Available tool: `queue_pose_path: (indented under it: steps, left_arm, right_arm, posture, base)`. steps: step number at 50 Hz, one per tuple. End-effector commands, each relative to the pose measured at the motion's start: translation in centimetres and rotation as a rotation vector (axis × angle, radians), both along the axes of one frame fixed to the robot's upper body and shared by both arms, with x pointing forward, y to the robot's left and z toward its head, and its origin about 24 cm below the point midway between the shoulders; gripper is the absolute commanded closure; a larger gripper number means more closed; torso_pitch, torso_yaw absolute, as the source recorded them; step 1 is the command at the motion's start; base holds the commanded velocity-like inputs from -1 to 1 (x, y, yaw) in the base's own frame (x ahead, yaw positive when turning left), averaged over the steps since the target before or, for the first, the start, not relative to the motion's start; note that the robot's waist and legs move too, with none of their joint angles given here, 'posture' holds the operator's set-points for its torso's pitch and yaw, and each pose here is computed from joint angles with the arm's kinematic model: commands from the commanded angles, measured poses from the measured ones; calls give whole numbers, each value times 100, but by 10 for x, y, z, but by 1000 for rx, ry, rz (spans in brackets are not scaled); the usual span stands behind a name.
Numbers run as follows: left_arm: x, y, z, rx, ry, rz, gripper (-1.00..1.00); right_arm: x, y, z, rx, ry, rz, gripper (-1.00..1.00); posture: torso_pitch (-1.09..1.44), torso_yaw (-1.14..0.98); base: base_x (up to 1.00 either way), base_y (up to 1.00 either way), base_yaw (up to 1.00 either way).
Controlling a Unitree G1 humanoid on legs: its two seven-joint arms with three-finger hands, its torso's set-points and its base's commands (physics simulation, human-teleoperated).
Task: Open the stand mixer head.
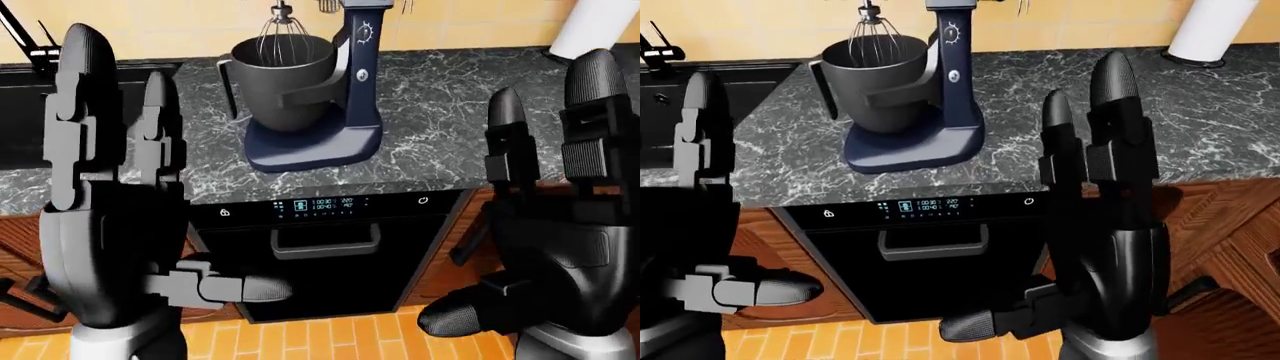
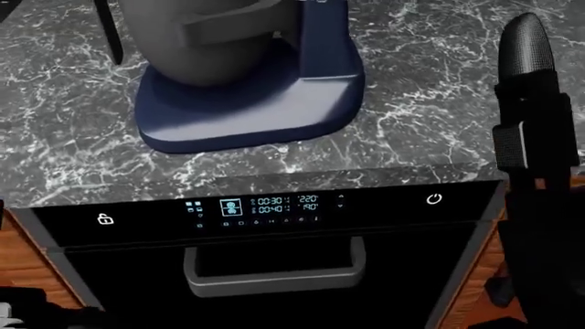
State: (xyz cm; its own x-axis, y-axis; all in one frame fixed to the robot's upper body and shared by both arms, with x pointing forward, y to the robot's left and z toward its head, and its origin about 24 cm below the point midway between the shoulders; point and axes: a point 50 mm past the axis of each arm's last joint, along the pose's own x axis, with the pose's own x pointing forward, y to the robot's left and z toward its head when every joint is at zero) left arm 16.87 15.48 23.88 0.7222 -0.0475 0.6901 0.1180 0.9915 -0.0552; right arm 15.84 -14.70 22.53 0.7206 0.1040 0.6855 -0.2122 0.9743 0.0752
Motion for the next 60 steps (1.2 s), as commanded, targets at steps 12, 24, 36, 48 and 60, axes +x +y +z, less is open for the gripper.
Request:
queue_pose_path:
  steps: [12,24,36,48,60]
  left_arm:
    - [-5,0,6,2,-49,-4,-100]
    - [-5,-1,6,-4,-45,-7,-100]
    - [-4,0,6,-11,-39,-8,-100]
    - [-4,0,7,-9,-41,-6,-100]
    - [-4,0,7,-9,-41,-6,-100]
  right_arm:
    - [-5,-1,6,-16,-42,1,-100]
    - [-4,0,5,-11,-39,1,-100]
    - [-5,0,6,-3,-44,2,-100]
    - [-4,-1,6,-1,-41,0,-100]
    - [-4,-1,5,1,-35,4,-100]
  posture:
    - [0,0]
    - [0,0]
    - [0,0]
    - [0,0]
    - [0,0]
  base:
    - [62,17,0]
    - [0,0,0]
    - [0,0,0]
    - [0,0,0]
    - [0,0,0]
